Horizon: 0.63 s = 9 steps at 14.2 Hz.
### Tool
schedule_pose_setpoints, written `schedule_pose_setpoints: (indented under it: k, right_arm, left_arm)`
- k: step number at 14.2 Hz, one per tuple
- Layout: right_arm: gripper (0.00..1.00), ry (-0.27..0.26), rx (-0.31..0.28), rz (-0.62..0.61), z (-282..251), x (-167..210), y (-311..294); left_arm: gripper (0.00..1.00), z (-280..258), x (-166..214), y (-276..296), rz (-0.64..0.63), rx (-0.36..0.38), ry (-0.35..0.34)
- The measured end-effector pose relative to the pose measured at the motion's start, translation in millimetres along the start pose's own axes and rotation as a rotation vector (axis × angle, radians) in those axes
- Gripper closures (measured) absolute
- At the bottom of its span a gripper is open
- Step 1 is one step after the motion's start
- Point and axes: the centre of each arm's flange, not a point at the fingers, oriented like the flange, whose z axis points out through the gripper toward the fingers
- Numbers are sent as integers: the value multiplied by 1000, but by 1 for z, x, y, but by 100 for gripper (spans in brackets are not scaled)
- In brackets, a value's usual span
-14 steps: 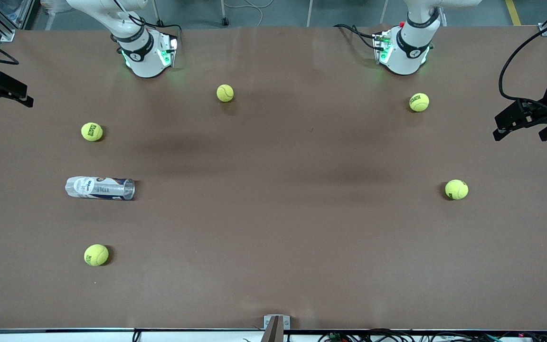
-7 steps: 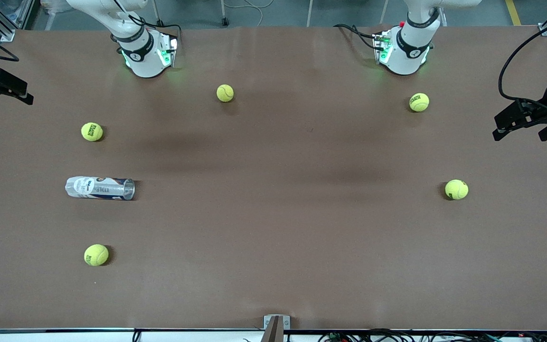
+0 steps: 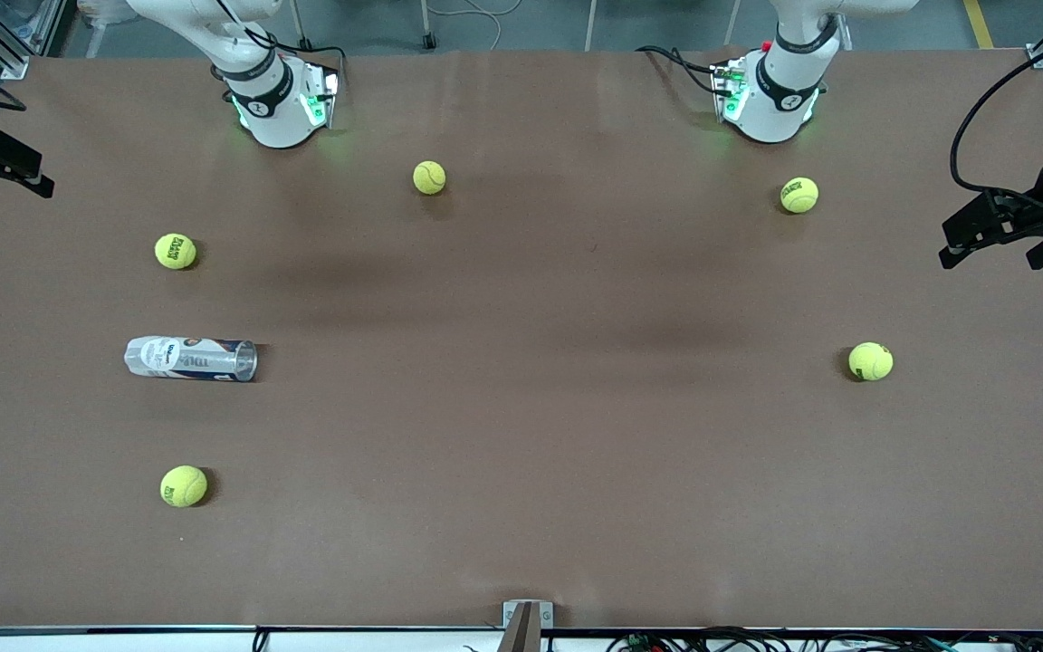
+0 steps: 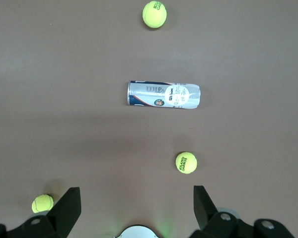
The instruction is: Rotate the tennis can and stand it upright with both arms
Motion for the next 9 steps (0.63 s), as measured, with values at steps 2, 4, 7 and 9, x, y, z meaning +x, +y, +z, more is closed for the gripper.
schedule_pose_setpoints:
  k: [2, 4, 7, 9]
  right_arm:
    - [0, 9, -1, 5, 1, 4, 3]
    - [0, -3, -2, 5, 9, 11, 3]
    - [0, -47, -1, 5, 33, 27, 4]
    - [0, -46, -9, 4, 47, 42, 4]
  left_arm:
    - [0, 0, 0, -1, -2, 0, 0]
    - [0, 0, 0, -3, -6, 1, 0]
    - [0, 0, 0, -3, -6, 1, 0]
    - [0, 0, 0, -4, -7, 1, 0]
